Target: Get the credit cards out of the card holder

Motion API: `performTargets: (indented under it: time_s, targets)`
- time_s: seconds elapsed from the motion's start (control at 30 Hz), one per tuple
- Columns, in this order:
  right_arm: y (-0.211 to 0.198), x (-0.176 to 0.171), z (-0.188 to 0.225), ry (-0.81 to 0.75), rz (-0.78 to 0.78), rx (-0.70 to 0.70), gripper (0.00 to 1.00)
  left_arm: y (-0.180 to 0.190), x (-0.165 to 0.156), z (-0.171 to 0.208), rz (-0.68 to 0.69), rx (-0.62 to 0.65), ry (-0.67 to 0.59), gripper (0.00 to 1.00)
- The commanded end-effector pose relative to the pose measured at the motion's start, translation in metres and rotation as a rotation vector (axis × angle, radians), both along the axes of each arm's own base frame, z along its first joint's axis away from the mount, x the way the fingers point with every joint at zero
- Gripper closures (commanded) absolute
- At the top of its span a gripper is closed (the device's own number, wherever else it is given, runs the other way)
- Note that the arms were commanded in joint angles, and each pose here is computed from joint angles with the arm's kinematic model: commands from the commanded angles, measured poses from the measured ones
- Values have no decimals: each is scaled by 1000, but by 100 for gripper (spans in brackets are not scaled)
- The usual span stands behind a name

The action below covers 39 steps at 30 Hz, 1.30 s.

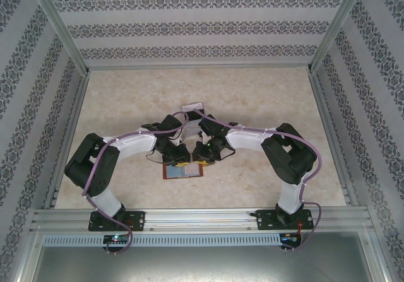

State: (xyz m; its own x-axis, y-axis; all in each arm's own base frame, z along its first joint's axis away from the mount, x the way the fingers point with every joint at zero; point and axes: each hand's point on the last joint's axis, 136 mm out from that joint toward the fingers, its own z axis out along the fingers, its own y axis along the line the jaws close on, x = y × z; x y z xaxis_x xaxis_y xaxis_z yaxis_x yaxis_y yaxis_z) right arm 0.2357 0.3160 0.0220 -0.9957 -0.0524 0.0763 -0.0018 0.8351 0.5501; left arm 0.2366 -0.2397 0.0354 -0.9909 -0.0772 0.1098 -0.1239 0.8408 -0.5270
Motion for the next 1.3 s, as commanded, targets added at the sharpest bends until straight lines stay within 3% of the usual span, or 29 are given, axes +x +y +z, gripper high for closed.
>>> performTargets:
  time_s: [0.0,0.67,0.77,0.93,1.27]
  targets:
    - [-22,-14,-21,41,1,-119,76,0,-2,-7,13,-13,29,82]
    - [-24,-16,-23,47,4,-129,72,34,-7,-11,-25,195,18,81]
    - [-24,-16,-23,47,2,-129,71,29,-6,-7,-22,166,14,80]
    - [-21,-13,-18,35,-1,-111,72,4,3,9,17,12,-17,80]
    - [-19,-10,-1,5,-10,-81,73,-1,3,-1,25,-14,16,80]
